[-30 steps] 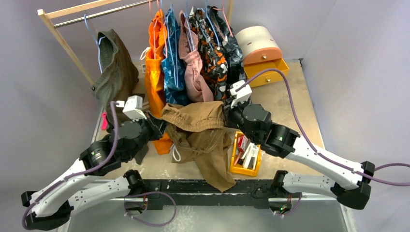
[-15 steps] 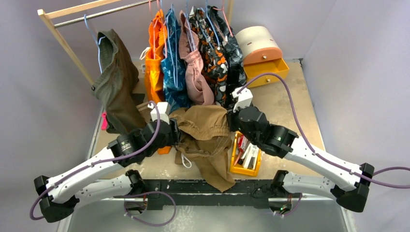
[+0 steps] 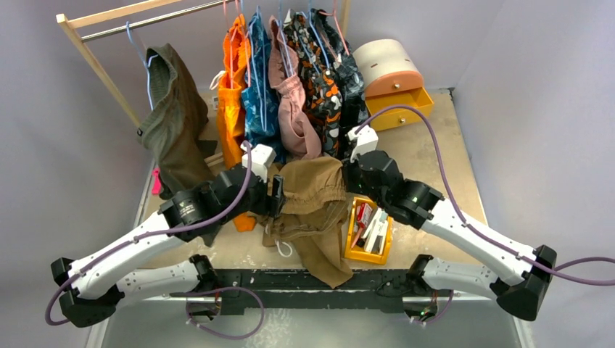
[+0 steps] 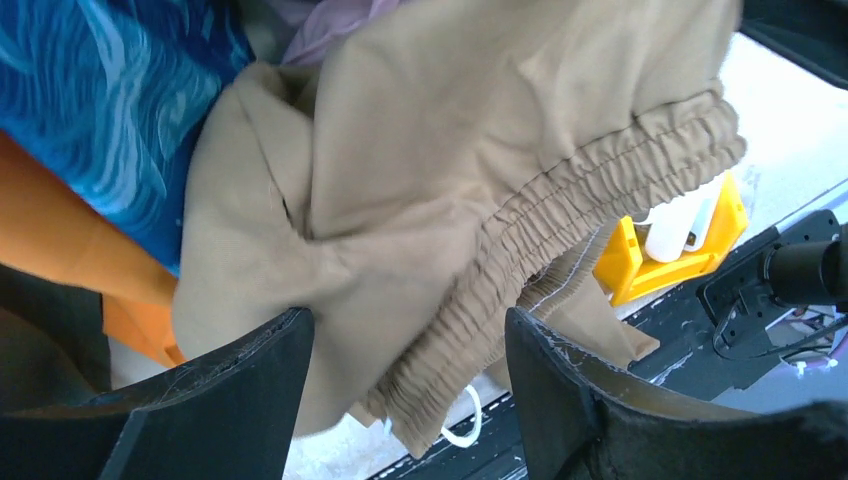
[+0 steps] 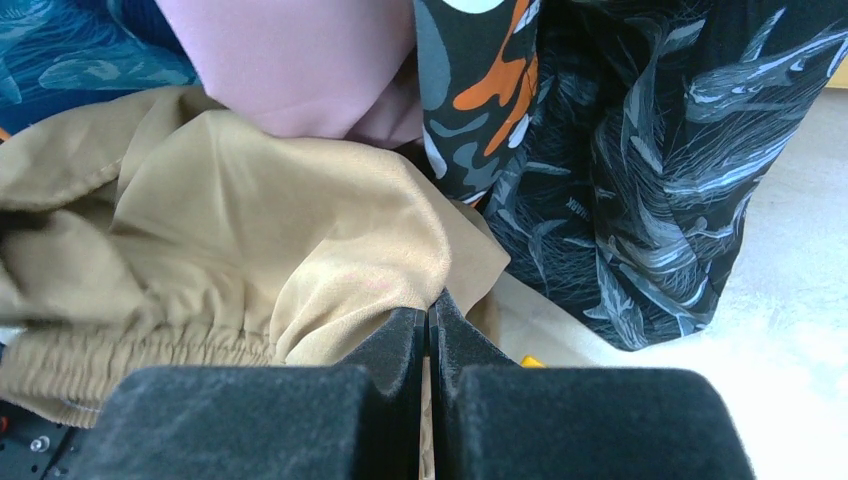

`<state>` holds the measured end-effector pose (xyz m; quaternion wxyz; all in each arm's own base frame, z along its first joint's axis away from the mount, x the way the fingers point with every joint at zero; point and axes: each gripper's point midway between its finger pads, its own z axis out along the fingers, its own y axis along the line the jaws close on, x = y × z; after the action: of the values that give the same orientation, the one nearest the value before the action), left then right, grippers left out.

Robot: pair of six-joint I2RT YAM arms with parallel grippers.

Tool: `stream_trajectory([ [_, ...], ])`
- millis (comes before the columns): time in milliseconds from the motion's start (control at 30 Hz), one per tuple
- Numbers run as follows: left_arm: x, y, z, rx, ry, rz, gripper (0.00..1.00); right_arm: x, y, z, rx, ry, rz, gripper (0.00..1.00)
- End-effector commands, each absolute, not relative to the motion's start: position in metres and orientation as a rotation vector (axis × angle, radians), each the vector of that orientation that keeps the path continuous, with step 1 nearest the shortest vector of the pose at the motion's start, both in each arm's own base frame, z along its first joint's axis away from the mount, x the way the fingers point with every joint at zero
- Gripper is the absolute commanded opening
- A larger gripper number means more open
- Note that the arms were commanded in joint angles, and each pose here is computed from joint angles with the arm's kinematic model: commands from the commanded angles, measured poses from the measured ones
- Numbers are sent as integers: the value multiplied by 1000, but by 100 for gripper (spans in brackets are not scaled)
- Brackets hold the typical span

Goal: Place the shorts on the hanger
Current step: Adjust the shorts at the center of the board.

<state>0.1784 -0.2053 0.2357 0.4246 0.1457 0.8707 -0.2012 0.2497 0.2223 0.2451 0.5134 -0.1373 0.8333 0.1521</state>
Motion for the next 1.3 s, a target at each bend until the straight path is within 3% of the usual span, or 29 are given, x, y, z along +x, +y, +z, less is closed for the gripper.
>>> stream_trajectory([
  [0,181,-213,272,508,2078,-520,69,258,225,247,-352,1987,396,0],
  [367,167,-257,253,840,2097,-558,71,266,216,241,-373,2008,402,0],
  [567,155,-272,226,969,2094,-366,72,272,214,237,-365,2021,456,0],
  [1267,159,-286,178,935,1972,38,80,272,241,243,-379,2024,697,0],
])
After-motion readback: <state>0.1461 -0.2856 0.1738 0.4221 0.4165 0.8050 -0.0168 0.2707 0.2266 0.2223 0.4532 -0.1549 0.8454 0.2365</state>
